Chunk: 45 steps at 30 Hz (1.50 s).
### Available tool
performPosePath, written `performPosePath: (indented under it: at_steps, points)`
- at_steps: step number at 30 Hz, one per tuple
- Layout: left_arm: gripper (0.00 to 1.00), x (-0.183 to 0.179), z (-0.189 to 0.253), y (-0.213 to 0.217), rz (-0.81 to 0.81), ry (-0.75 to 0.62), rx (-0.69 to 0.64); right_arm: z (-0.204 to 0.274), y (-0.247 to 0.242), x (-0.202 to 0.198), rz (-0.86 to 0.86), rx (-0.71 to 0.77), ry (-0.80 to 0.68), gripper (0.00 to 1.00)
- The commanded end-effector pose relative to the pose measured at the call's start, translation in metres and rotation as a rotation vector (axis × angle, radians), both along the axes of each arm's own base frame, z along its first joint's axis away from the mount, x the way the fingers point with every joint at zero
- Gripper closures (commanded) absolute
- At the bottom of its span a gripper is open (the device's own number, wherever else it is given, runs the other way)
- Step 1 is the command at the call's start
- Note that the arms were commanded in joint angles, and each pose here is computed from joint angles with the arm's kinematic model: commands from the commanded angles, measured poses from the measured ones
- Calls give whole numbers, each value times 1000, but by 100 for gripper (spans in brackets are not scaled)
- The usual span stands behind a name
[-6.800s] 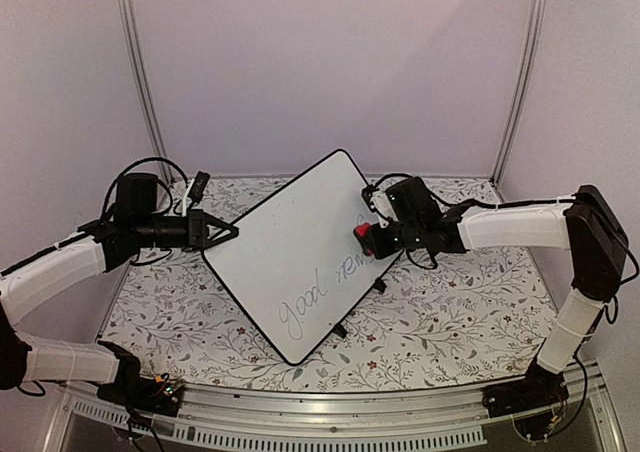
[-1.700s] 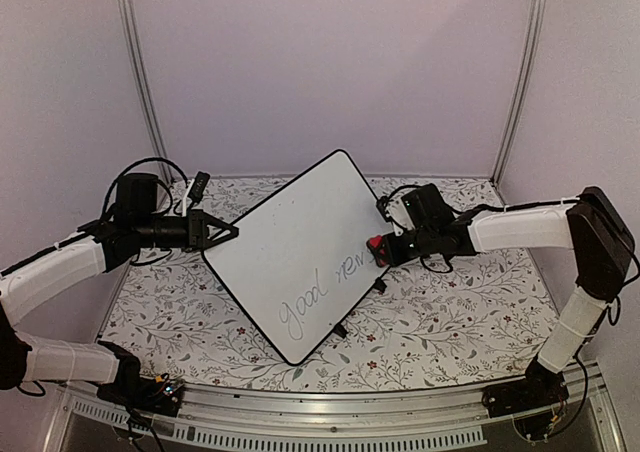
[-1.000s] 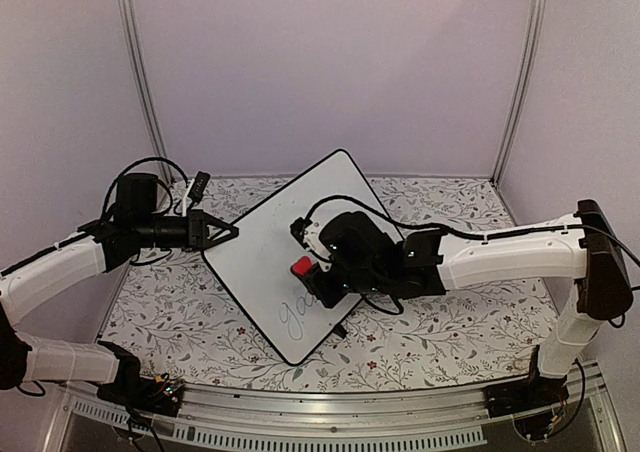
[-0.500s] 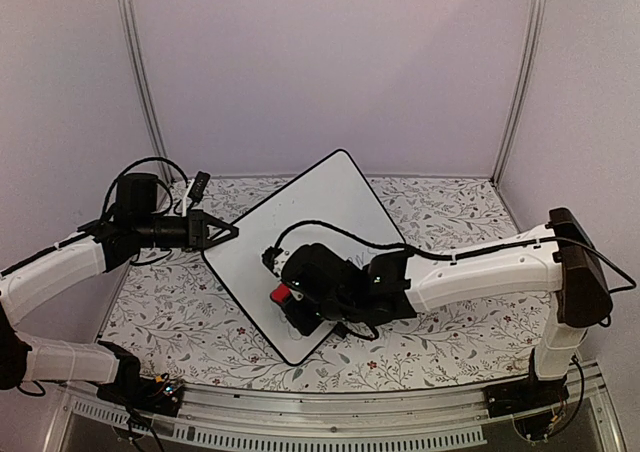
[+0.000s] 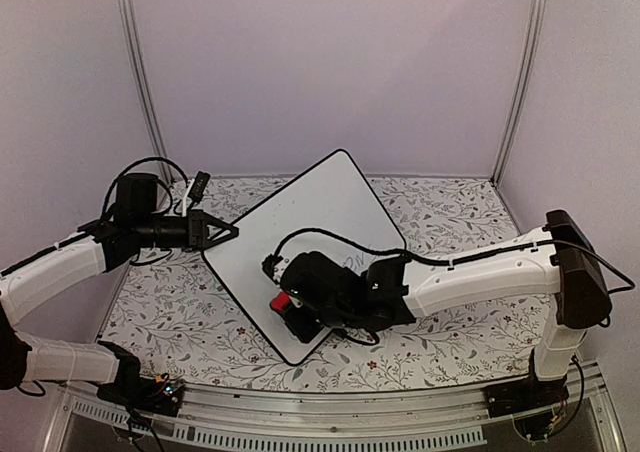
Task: Erase the whiteboard
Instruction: Erase the whiteboard at the center of the board.
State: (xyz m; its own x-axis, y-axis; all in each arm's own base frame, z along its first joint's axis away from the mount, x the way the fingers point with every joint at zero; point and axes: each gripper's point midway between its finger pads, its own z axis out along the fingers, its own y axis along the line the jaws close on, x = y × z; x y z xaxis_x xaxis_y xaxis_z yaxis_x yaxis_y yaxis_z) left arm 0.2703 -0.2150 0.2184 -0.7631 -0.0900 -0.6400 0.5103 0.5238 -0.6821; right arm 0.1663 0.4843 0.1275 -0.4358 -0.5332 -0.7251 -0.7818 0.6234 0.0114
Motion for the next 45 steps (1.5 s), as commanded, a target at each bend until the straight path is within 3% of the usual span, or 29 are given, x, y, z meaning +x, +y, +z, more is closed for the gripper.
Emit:
performPosePath:
  at_steps: [1, 26, 45]
  points:
    - [100, -7, 4, -4, -52, -42, -14, -23, -3, -7, 0, -29, 39, 100]
    - [100, -7, 4, -4, -52, -41, -14, -72, -34, -33, -16, -135, 121, 100]
    - [100, -7, 3, -5, -56, -37, -14, -84, -56, -38, -55, -156, 129, 100]
